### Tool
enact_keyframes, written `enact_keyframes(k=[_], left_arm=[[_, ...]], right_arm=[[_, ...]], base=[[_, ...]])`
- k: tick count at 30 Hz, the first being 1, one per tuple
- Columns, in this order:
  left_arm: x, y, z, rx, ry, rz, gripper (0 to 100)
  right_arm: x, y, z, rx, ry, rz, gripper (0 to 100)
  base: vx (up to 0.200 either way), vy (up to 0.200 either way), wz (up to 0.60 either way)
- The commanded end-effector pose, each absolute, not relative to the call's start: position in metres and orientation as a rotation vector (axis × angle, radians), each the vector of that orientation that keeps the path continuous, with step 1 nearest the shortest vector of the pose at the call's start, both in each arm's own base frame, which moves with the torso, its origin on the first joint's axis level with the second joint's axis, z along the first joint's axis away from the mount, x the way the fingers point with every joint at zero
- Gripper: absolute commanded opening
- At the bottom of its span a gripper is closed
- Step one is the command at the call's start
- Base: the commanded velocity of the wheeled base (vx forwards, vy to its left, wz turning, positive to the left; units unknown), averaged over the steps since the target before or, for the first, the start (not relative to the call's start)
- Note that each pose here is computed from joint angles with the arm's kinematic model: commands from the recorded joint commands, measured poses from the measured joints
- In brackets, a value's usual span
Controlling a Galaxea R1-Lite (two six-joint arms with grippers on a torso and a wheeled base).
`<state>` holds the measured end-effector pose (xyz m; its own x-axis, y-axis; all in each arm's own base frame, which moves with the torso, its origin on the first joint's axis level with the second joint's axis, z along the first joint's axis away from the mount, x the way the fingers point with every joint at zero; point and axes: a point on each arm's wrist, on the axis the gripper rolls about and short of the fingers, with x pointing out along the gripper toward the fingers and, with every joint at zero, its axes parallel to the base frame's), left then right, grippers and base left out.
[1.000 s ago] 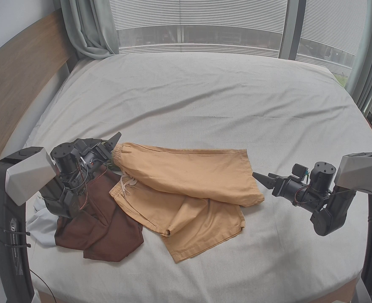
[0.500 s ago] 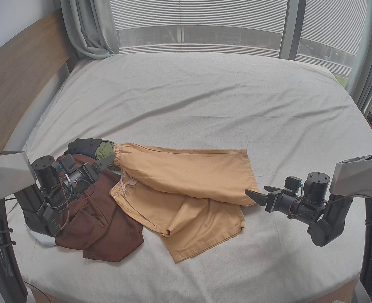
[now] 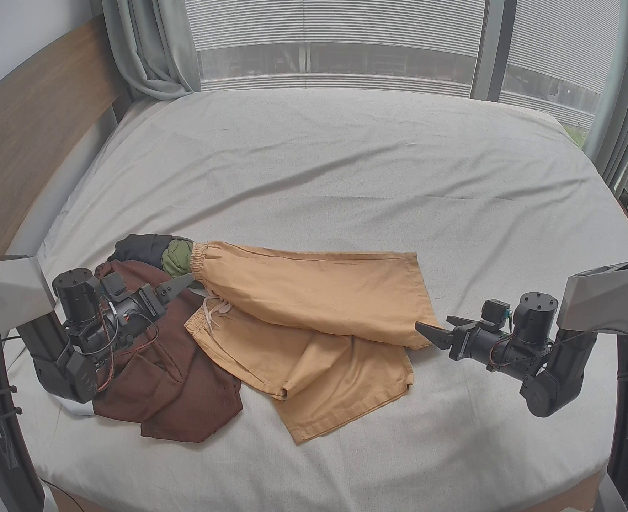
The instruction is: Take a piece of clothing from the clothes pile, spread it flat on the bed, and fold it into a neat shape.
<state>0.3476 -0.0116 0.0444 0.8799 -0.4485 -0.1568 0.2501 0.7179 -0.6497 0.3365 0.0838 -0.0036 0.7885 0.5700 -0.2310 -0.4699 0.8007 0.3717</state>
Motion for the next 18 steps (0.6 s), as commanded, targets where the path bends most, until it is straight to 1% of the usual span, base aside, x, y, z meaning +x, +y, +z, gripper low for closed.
enact_keyframes(k=[1, 11, 17, 18], left_arm=[[0.347, -0.012, 0.044, -0.667, 0.321, -0.393, 100], [0.345, -0.013, 0.034, -0.678, 0.383, -0.375, 100], [0.348, -0.014, 0.017, -0.674, 0.417, -0.353, 100], [0.35, -0.015, 0.007, -0.664, 0.429, -0.337, 100]], right_arm=[[0.336, 0.084, -0.002, 0.304, 0.339, 0.571, 100], [0.336, 0.083, -0.002, 0.305, 0.34, 0.568, 100], [0.337, 0.083, -0.003, 0.305, 0.34, 0.568, 100], [0.337, 0.083, -0.004, 0.305, 0.342, 0.567, 100]], base=[[0.0, 0.0, 0.0], [0.0, 0.0, 0.0], [0.0, 0.0, 0.0], [0.0, 0.0, 0.0]])
